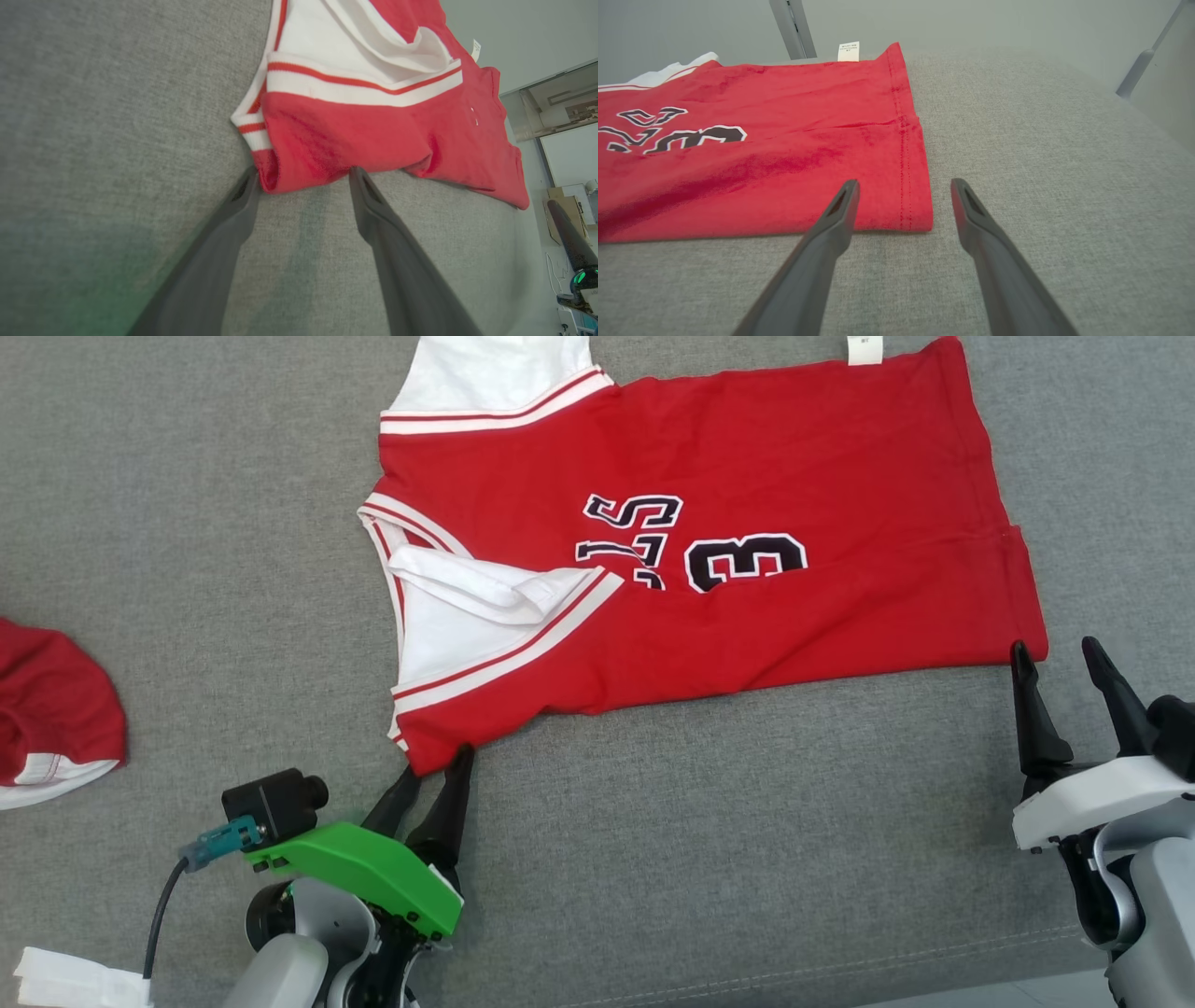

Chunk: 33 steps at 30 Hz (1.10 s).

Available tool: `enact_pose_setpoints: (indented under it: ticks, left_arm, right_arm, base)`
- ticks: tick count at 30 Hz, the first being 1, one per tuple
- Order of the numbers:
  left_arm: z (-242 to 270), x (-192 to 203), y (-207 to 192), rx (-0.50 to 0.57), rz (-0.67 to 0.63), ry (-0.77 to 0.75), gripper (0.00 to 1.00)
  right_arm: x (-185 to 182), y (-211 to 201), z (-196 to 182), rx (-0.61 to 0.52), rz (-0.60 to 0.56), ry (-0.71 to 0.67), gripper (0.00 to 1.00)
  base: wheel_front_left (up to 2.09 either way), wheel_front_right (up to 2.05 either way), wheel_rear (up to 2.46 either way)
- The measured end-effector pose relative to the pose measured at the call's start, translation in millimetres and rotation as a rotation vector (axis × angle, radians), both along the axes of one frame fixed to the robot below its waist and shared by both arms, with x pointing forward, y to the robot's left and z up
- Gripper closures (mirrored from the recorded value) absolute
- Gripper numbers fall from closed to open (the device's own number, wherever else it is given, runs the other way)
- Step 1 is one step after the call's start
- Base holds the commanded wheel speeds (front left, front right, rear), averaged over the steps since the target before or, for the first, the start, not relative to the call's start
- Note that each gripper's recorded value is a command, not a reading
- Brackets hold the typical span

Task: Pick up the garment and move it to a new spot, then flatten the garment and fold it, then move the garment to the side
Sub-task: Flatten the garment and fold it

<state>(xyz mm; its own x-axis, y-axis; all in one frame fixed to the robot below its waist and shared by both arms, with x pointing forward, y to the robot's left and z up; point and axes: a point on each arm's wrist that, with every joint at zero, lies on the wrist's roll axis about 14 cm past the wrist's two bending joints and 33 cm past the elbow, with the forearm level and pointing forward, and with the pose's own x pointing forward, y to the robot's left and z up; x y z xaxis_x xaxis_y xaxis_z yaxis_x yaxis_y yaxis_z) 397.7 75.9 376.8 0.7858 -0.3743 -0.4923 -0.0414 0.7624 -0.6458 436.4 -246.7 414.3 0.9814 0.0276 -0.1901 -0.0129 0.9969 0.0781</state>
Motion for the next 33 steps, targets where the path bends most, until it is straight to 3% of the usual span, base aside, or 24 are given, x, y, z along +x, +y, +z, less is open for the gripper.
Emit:
enact_pose_setpoints:
  ticks: [1, 3, 19, 20, 21, 22, 23, 33]
  left_arm:
    - [-0.3, 1.9, 0.4, 0.003, 0.002, -0.005, 0.49]
    - [-1.2, 4.7, 1.4, 0.007, 0.005, -0.014, 0.99]
    - [-4.9, 8.2, 15.0, 0.025, 0.029, -0.030, 1.00]
    - [-4.8, 8.6, 15.5, 0.026, 0.030, -0.031, 1.00]
    - [-4.6, 9.3, 16.3, 0.027, 0.031, -0.032, 1.00]
    - [-4.3, 9.9, 17.0, 0.028, 0.032, -0.034, 1.00]
    - [-3.9, 10.5, 17.7, 0.029, 0.034, -0.036, 1.00]
    - [12.5, 5.1, 18.3, 0.014, 0.040, -0.089, 1.00]
  right_arm:
    - [0.1, -0.2, -1.4, 0.000, 0.000, 0.004, 0.00]
    - [-0.7, 0.2, -5.3, 0.003, 0.000, 0.017, 0.00]
    - [12.1, 9.8, -38.8, 0.197, -0.053, 0.122, 0.00]
    - [14.6, 10.0, -39.4, 0.207, -0.055, 0.125, 0.04]
    - [17.0, 10.6, -39.3, 0.213, -0.052, 0.126, 0.50]
    - [18.8, 10.8, -39.2, 0.212, -0.047, 0.127, 0.79]
    - [20.2, 10.7, -39.0, 0.210, -0.042, 0.128, 1.00]
    - [11.8, -3.2, -25.3, 0.215, -0.033, 0.105, 1.00]
  base:
    - [0.00, 0.00, 0.00]
    - [0.00, 0.00, 0.00]
    - [0.00, 0.00, 0.00]
    - [0.00, 0.00, 0.00]
    - [0.00, 0.00, 0.00]
    - [0.00, 0.00, 0.00]
    - [0.00, 0.00, 0.00]
    - [0.00, 0.00, 0.00]
